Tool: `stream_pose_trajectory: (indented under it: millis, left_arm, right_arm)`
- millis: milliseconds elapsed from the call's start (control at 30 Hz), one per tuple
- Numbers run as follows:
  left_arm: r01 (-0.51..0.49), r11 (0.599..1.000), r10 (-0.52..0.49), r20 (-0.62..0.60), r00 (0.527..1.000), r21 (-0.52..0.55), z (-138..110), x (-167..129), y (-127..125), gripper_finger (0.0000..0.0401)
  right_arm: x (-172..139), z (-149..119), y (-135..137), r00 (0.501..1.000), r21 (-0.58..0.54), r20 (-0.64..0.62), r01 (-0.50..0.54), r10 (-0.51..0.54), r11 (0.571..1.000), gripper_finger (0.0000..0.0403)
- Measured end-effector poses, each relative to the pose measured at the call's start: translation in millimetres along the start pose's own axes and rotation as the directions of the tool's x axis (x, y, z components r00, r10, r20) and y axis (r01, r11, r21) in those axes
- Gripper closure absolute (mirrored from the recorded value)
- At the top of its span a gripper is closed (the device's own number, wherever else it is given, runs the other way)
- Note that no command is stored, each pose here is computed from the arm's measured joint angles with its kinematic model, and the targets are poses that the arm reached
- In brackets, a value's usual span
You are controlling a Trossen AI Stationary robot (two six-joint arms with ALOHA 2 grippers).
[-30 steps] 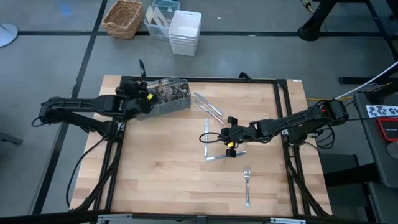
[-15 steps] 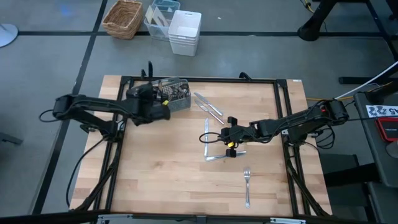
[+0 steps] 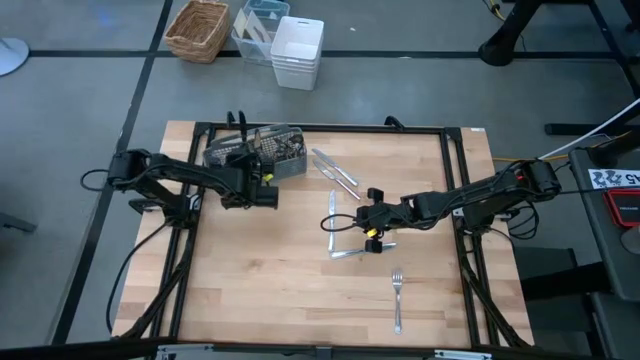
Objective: Sort silverware
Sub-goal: Put the silver table knife into the silverware rack
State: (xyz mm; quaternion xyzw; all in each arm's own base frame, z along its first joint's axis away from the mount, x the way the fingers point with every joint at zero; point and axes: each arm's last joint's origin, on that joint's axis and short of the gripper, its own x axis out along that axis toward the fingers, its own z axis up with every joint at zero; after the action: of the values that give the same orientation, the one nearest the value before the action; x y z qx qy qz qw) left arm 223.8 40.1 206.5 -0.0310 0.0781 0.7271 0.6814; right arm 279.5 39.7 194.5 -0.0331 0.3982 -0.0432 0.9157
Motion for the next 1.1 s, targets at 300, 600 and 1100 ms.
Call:
stream_pose_trajectory:
  millis: [300, 600, 1100]
  left_arm:
    - [-0.002, 0.999, 0.0, -0.057, 0.998, -0.044, 0, 0, -1, 0.034]
    - [0.022, 1.0, -0.023, -0.07, 0.997, -0.014, -2, -6, -1, 0.0339]
    - [0.047, 0.999, -0.05, -0.149, 0.988, -0.025, 11, -11, 11, 0.0273]
  right_arm:
    - [0, 0, 0, 1.0, 0.001, 0.004, 0.001, -0.001, 1.0, 0.0356]
    - [0, 0, 0, 1.0, 0.001, 0.005, 0.002, -0.002, 1.0, 0.0356]
    - [0, 1, 0, 1.0, 0.002, 0.009, 0.002, -0.002, 1.0, 0.0356]
